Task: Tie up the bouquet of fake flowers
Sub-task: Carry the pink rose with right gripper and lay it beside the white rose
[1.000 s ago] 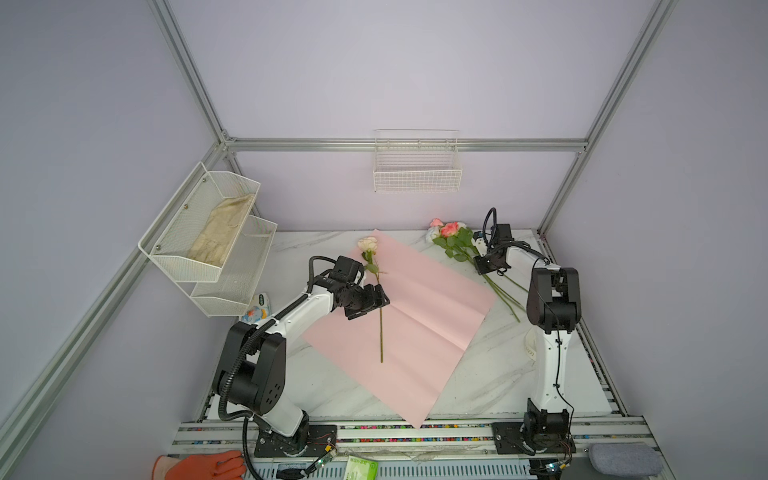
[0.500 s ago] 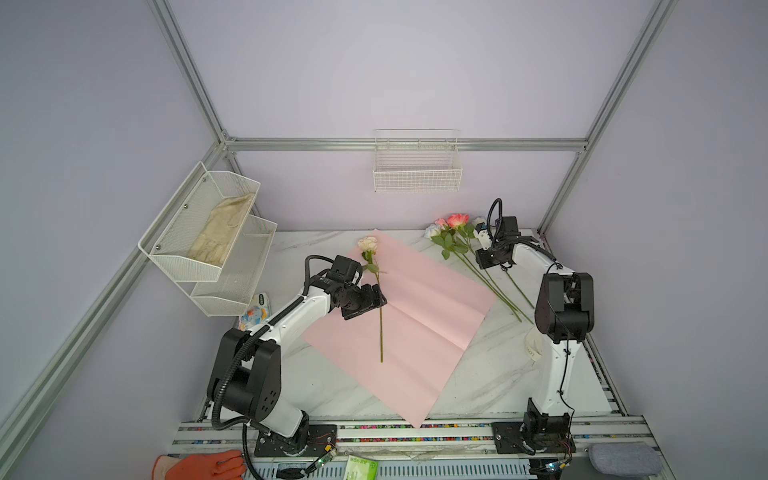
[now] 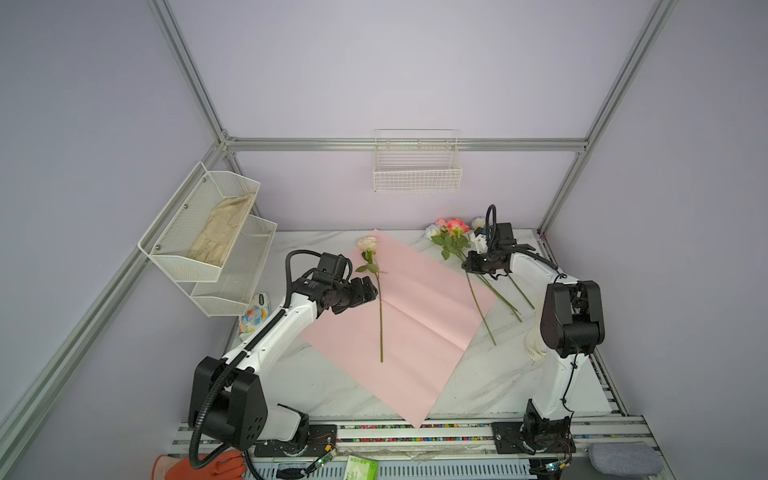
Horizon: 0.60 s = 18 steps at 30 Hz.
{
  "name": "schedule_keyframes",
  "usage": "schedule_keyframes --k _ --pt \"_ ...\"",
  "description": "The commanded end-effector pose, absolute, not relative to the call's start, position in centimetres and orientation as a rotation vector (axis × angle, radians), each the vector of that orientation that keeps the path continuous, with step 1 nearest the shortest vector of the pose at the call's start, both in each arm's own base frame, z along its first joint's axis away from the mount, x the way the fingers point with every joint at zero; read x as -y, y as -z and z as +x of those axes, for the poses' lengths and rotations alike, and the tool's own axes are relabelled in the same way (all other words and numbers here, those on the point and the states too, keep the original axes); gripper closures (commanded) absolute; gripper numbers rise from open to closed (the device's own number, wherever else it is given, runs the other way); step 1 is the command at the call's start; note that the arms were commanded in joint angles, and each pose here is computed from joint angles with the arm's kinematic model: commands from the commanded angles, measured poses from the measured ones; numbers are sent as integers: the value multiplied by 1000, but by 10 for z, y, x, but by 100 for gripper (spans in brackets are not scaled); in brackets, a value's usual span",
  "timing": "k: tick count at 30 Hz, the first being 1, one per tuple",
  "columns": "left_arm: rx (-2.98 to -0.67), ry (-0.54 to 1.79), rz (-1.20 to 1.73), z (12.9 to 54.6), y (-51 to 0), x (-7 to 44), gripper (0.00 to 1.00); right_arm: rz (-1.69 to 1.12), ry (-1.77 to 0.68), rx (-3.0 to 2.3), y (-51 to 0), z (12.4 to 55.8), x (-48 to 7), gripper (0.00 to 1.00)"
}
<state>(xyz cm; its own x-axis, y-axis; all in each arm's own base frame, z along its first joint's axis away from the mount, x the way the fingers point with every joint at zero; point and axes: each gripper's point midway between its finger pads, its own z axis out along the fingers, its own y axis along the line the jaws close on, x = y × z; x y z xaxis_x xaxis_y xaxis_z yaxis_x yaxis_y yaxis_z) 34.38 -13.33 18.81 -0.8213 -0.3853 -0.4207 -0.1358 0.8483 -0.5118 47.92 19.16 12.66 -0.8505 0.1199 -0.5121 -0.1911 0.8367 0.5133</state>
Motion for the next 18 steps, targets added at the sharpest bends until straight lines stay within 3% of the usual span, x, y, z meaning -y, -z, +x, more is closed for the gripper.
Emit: schedule_keyframes --k 1,8,18 --pt "-2463 561 -524 337 -184 100 9 64 -1060 -2315 -166 474 -276 96" --pt "-2426 542 -540 327 -188 82 9 163 -1136 -2380 -113 470 -363 94" --pt "-2441 559 -559 322 -180 80 9 83 -1165 -2456 -64 474 -400 86"
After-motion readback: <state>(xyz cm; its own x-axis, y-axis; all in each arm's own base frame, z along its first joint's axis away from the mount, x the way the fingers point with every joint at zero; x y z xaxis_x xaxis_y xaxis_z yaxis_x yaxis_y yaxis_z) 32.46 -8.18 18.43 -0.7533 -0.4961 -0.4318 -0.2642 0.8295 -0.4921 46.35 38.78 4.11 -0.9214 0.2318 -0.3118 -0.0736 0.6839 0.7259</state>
